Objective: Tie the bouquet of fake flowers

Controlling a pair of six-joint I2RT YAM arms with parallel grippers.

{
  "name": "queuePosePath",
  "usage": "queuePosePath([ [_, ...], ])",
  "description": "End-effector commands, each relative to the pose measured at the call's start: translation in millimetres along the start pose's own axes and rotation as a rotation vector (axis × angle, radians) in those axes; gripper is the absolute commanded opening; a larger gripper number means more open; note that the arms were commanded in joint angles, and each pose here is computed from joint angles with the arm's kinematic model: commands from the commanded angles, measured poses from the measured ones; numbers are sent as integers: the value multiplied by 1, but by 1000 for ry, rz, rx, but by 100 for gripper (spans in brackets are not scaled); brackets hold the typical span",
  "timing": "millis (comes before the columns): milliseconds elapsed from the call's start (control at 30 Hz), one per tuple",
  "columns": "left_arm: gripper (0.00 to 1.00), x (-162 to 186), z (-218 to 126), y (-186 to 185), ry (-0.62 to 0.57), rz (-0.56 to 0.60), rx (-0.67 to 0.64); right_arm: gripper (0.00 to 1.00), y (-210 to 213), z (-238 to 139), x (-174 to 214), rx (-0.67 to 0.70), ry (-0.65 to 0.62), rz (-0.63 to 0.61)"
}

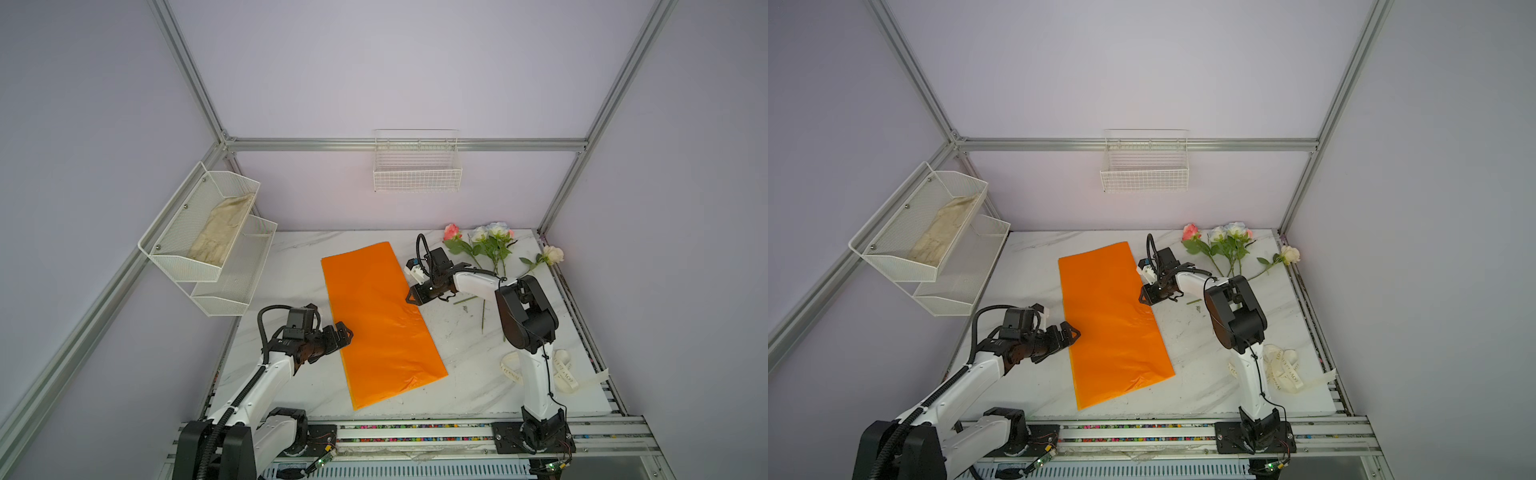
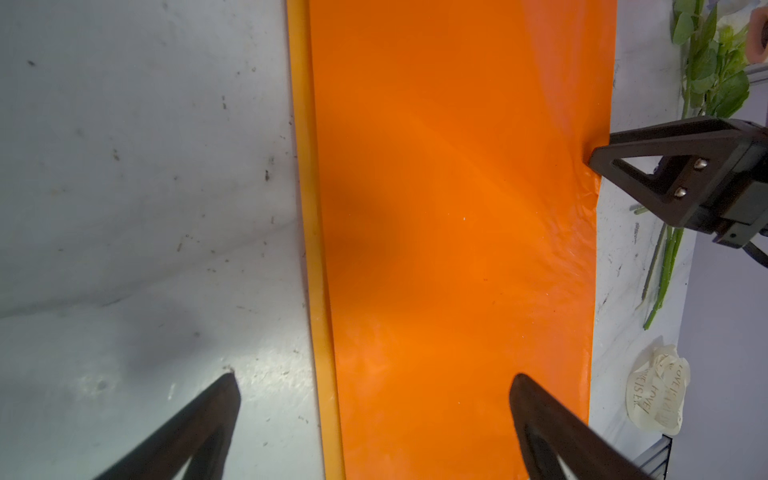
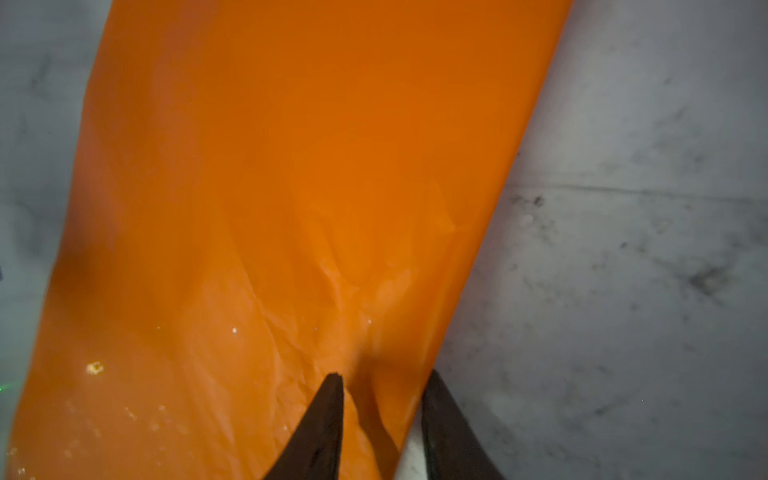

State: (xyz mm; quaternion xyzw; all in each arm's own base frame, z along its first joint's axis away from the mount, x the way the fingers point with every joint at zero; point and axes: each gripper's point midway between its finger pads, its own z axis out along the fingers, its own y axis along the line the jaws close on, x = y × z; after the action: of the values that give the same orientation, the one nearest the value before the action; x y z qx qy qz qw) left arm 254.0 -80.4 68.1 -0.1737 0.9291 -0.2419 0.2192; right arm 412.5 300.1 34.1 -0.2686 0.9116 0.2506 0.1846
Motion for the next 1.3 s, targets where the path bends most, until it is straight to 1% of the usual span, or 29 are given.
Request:
queuePosePath([
  [0,100,-14,-4,-19,-32,29,61,56,-38,-13,26,176,39,129],
  [33,100,-15,-3,-20,-31,29,64,59,-47,-19,27,209,25,161],
  [67,100,-15,-3,-21,-29,30,69,60,-54,-25,27,226,9,182],
  [133,100,-14,-1,-21,-24,31,74,65,-73,-41,29,272,-37,247],
  [233,100,-14,1,-22,-18,29,78,66,-101,-60,40,314,-59,346],
  [300,100,-14,2,-22,-19,26,78,66,-114,-68,53,314,-54,402],
  [433,100,-14,2,-23,-19,27,85,65,-130,-84,90,359,-28,522],
  [600,100,-14,2,-23,-24,30,83,65,-146,-123,123,472,-66,616],
  [667,100,-15,3,-23,-21,33,83,65,-146,-131,125,490,-80,655],
  [700,100,-15,4,-23,-16,36,84,65,-152,-138,128,538,-85,686],
  [800,100,-15,6,-24,-5,35,85,65,-167,-157,133,660,-117,724],
  [900,99,-13,7,-22,0,27,79,60,-165,-171,120,667,-162,698],
  [967,99,-11,7,-19,1,26,68,58,-156,-187,104,642,-237,680],
  [1033,98,-9,7,-16,-1,20,60,56,-135,-199,81,552,-326,626],
  [1100,98,-8,6,-16,-2,14,66,55,-99,-198,59,371,-393,552],
  [1167,96,-7,7,-19,2,14,86,52,-70,-191,50,236,-405,514],
  [1267,94,-6,7,-24,6,9,114,50,-38,-176,51,167,-374,459],
])
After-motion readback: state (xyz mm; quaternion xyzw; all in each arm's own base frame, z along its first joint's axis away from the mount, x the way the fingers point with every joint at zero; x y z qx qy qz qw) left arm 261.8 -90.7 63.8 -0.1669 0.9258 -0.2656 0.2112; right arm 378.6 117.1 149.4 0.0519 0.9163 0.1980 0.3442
